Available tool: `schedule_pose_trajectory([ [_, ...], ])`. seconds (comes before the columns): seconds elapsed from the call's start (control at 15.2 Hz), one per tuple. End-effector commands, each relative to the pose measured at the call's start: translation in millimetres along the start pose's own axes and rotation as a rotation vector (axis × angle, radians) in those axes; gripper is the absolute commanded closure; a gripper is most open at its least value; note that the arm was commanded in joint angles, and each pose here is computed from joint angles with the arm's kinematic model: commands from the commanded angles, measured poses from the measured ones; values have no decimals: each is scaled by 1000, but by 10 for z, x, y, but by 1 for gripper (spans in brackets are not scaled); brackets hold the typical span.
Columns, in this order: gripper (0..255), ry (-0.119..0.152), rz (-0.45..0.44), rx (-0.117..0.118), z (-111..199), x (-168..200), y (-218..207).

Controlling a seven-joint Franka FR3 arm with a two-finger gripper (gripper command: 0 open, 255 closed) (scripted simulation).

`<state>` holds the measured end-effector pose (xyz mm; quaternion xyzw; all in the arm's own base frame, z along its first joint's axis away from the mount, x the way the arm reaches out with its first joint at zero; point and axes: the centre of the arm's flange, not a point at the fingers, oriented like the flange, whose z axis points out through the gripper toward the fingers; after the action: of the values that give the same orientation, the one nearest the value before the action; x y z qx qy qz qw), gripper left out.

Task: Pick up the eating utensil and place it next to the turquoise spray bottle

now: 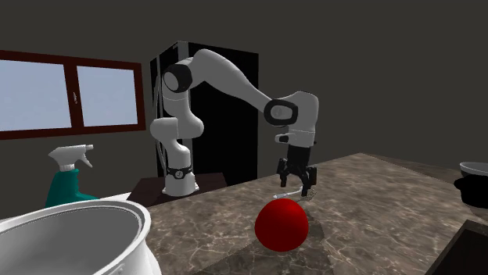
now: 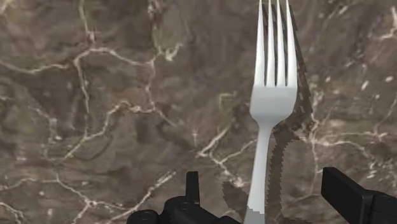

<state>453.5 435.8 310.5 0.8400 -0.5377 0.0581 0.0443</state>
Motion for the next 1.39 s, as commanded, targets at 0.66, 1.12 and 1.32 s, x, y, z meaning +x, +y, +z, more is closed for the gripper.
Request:
schedule_pose_trajectory([
  [0.66,255,0,0,0,10,-1,0],
  [1.12,255,0,0,0,-146,22,2],
  [1.32,255,0,0,0,-303,45,4],
])
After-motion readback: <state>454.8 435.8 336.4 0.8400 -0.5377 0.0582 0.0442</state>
